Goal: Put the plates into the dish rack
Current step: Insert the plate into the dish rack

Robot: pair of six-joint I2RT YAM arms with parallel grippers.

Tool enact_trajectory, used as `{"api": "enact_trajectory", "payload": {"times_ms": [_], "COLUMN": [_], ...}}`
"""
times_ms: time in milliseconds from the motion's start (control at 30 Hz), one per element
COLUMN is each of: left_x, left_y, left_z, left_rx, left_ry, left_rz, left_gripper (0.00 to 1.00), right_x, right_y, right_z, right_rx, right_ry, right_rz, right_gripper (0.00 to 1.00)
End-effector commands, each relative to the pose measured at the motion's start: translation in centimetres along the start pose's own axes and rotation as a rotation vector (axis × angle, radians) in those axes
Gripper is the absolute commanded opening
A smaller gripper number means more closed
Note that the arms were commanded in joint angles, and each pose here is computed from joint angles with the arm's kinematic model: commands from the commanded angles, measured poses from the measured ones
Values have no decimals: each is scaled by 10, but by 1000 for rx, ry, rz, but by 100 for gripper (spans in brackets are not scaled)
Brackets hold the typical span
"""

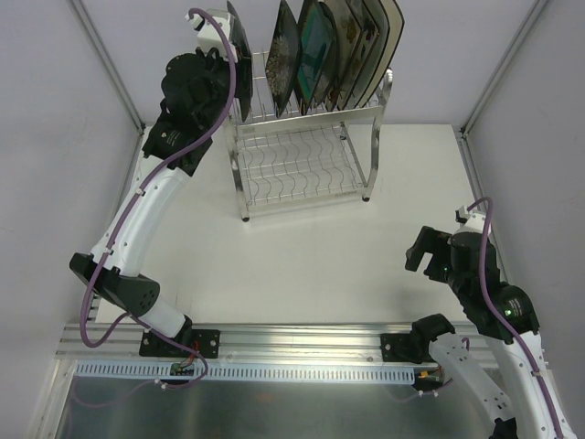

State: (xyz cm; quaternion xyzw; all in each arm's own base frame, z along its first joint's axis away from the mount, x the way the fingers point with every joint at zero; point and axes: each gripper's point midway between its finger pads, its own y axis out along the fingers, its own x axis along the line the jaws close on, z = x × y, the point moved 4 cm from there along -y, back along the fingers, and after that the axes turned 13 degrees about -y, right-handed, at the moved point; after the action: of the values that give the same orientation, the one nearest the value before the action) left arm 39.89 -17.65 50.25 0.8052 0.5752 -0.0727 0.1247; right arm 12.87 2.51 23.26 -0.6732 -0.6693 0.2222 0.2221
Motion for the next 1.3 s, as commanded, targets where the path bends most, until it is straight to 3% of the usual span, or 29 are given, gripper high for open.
{"api": "enact_trajectory", "payload": {"times_ms": [0, 800, 1067, 1200, 1267], "left_x": [-14, -11, -11, -9, -8], "left_y": [-36, -44, -31, -26, -25], "left_z": [-91, -67, -39, -32, -31], "left_rx": [-287, -202, -131, -115, -115], "left_ry": [-56, -55, 2, 12, 14], "left_rz": [33, 22, 48, 42, 34], "left_gripper": [0, 0, 19, 22, 17], "right_x": [2, 1, 2, 2, 1], "right_y": [-1, -3, -1, -1, -1], "right_z": [-13, -7, -4, -3, -3], "right_rx": [-40, -38, -32, -32, -31], "right_ry": [18, 31, 28, 31, 27], "right_rz": [-7, -10, -15, -15, -13], "right_gripper": [100, 99, 99, 100, 99]}}
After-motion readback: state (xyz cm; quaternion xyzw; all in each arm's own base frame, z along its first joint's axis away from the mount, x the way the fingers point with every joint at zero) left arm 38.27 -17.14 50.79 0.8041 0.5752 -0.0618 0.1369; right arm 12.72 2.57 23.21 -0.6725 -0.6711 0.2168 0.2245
